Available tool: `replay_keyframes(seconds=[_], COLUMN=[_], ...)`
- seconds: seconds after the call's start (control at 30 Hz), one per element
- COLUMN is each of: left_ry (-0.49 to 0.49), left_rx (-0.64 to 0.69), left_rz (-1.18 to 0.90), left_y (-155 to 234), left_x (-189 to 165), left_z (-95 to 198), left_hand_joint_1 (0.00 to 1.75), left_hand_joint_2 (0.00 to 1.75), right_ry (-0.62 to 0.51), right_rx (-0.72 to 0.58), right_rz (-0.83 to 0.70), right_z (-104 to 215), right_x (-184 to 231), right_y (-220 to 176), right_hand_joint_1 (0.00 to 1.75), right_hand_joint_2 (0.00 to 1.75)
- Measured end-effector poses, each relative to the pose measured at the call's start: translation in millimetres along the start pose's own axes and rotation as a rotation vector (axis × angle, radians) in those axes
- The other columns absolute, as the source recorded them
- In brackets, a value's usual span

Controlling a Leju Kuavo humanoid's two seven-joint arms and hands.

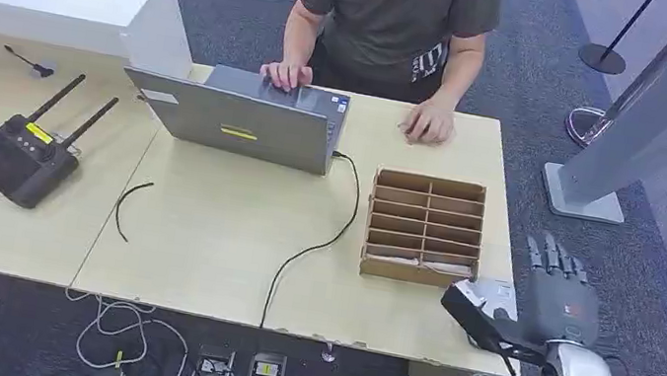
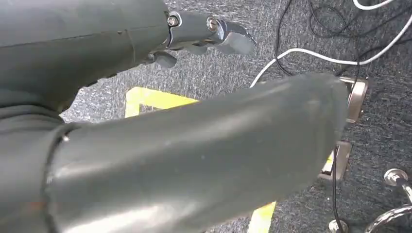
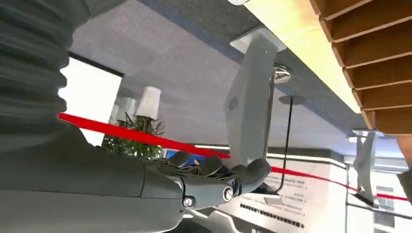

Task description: Pass the card to the sensor for recognition and then transmit it.

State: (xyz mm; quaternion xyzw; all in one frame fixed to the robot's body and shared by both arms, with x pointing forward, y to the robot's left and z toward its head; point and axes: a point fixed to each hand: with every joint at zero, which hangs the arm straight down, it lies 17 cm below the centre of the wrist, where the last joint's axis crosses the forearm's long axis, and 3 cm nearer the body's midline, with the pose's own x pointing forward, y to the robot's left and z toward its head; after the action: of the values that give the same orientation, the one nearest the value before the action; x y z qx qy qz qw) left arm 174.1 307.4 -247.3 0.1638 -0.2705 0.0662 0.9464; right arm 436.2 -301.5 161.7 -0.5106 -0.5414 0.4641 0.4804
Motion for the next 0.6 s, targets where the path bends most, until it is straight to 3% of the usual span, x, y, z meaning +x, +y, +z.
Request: replay_keyframes(seconds=[0.6], left_ry=[0.014], left_rx=[0.002], left_rz=[0.007], left_y=[1], left_x=[-2], left_z=[0], left_hand_joint_1=[0.0], left_hand_joint_2=[0.0], right_ry=[-0.12], right_rx=[-0.021], right_rz=[-0.054], right_z=[12], right_x=[42], right_y=[13], right_hand_joint_1=[0.0], right_hand_joint_2=[1.75])
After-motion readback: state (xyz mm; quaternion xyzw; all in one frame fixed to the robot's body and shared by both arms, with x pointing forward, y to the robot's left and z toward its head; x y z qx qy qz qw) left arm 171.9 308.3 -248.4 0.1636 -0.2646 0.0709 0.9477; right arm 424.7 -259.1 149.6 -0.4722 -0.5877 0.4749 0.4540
